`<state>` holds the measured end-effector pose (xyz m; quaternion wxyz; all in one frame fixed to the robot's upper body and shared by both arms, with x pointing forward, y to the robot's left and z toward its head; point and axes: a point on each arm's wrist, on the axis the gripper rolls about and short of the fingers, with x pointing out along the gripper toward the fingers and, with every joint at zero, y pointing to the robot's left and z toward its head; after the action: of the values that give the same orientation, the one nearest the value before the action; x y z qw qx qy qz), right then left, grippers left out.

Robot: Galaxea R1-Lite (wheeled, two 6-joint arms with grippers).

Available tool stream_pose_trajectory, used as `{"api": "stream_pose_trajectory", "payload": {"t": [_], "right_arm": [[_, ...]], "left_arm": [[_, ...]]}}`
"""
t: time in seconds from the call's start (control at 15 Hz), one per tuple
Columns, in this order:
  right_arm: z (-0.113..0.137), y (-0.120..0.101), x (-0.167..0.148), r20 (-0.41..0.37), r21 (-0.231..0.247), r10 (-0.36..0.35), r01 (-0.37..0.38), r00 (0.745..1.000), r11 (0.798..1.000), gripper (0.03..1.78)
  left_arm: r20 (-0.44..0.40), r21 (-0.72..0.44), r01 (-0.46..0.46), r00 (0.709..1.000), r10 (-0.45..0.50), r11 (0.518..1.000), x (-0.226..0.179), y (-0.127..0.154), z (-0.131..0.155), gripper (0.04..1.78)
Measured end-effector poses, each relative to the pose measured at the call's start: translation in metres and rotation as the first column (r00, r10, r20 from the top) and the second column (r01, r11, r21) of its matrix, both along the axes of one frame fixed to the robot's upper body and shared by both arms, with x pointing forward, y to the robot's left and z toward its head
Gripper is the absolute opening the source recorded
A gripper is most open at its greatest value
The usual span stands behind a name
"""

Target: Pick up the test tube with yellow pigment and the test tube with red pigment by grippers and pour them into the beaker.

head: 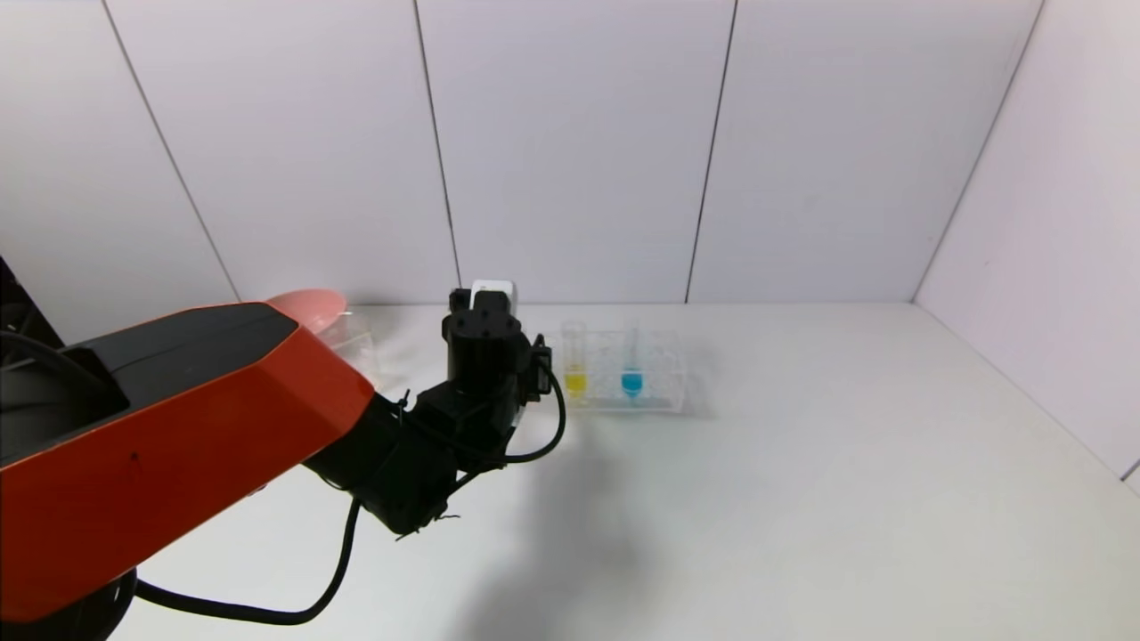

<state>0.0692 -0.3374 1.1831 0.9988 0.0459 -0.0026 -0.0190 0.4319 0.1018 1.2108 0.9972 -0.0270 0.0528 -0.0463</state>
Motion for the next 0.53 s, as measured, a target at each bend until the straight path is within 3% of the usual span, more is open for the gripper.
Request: {"api": "stream_pose_trajectory", "payload": {"t": [0.2, 0.53], "right_arm": [[0.0000, 0.0000, 0.0000, 0.000, 0.000, 0.000, 0.000, 1.000, 1.000, 1.71], [0.0000, 0.0000, 0.0000, 0.000, 0.000, 0.000, 0.000, 1.000, 1.000, 1.71]], "left_arm": [[0.000, 0.000, 0.008, 1.000, -0.008, 1.000, -0.0023, -0.0033, 0.0000, 0.47], [0.005, 0.000, 0.011, 1.000, -0.011, 1.000, -0.0032, -0.0044, 0.0010, 0.43]]}}
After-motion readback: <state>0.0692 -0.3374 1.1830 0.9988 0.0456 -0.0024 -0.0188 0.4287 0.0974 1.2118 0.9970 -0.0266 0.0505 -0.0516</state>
